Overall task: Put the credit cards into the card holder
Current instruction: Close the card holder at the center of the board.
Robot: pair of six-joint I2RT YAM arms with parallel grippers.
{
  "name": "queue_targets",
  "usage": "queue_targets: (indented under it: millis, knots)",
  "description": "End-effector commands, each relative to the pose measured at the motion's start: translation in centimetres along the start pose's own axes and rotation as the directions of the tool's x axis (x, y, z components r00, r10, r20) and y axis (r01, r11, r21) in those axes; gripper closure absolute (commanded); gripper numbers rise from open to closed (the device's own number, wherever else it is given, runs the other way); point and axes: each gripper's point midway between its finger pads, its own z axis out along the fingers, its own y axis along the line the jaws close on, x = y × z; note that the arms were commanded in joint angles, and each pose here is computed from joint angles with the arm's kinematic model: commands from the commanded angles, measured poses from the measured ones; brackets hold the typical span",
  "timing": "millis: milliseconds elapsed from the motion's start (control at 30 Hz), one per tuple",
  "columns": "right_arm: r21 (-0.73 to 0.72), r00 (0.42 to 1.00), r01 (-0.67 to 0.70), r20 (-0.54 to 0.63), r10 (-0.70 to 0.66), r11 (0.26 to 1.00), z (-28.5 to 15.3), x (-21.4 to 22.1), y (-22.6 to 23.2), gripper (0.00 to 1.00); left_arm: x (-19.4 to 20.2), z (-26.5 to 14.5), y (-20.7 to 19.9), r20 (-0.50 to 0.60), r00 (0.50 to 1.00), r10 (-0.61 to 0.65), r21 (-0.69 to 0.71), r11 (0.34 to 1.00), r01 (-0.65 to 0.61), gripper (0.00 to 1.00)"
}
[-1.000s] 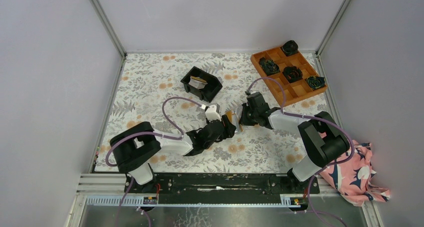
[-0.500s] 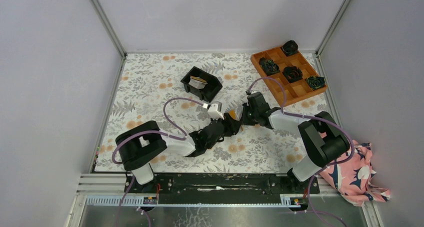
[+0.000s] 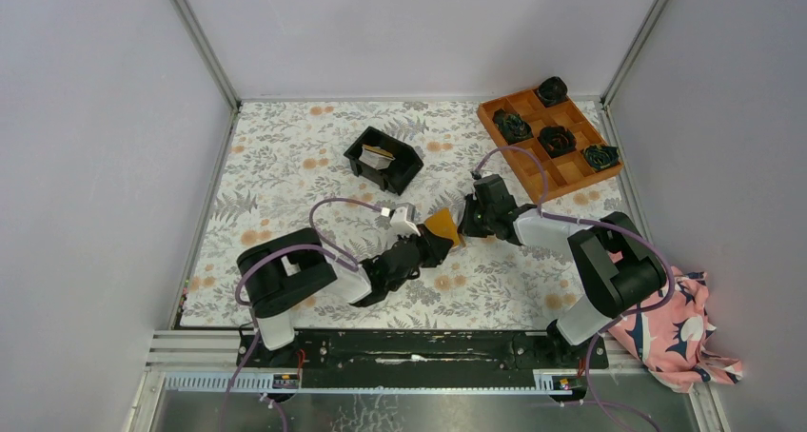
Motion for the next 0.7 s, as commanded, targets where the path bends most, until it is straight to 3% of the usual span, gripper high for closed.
queue_targets:
  millis: [0,667]
  knots:
    - [0.072,1.000,-0.004,-0.019,0.006,0.997,0.1,0.8,-1.9,0.94,-0.4,0.1,-1.4,0.030,0.998,-0.059,0.072,0.996,0.056,0.81]
    - [0.131,1.000,0.022,-0.002,-0.022,0.991,-0.3,0.2,-2.9,0.93,1.5,2.1,2.0,0.013,0.998,-0.064,-0.101,0.993,0.065,0.86]
